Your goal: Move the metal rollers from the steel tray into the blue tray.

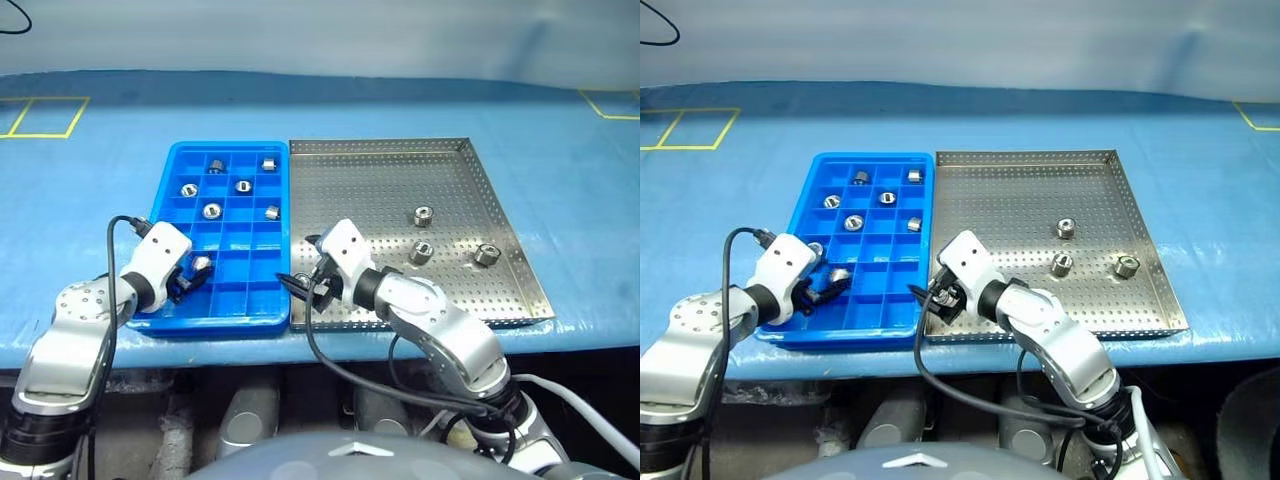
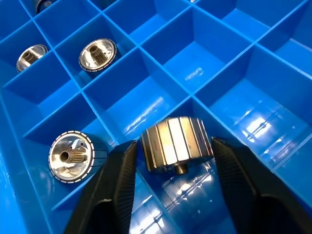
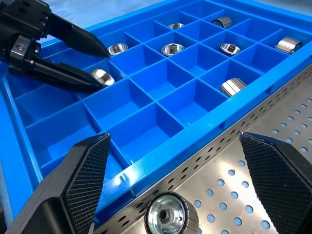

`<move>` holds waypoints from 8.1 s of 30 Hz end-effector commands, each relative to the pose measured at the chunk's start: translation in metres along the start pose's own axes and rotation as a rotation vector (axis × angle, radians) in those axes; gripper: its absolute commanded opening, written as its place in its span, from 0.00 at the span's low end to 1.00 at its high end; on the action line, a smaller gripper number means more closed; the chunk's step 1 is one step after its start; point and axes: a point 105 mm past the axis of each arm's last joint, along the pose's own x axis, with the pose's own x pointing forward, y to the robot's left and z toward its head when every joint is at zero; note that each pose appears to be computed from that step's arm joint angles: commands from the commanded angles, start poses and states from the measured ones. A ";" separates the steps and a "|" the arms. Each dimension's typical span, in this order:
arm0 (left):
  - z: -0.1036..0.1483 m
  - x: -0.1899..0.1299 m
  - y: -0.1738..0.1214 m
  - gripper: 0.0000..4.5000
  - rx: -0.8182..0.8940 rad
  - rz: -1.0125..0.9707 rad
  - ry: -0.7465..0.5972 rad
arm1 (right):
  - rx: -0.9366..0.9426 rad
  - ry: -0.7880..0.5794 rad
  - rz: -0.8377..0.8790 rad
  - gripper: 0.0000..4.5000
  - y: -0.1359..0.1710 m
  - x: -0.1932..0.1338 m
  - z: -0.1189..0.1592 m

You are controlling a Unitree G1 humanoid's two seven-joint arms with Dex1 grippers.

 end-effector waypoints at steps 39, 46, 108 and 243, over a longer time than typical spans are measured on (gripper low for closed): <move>0.064 -0.039 -0.062 1.00 -0.035 -0.057 -0.768 | -0.266 0.314 0.253 0.96 -0.022 0.006 -0.059; 0.062 -0.038 -0.061 1.00 -0.035 -0.066 -0.755 | -0.234 0.274 0.220 0.51 -0.024 0.005 -0.052; 0.048 -0.043 -0.060 1.00 -0.108 -0.006 -0.731 | -0.158 0.178 -0.088 0.41 -0.087 0.000 -0.015; 0.164 0.131 -0.114 1.00 0.336 -0.726 -0.312 | 0.317 0.024 -0.858 1.00 -0.033 -0.132 -0.046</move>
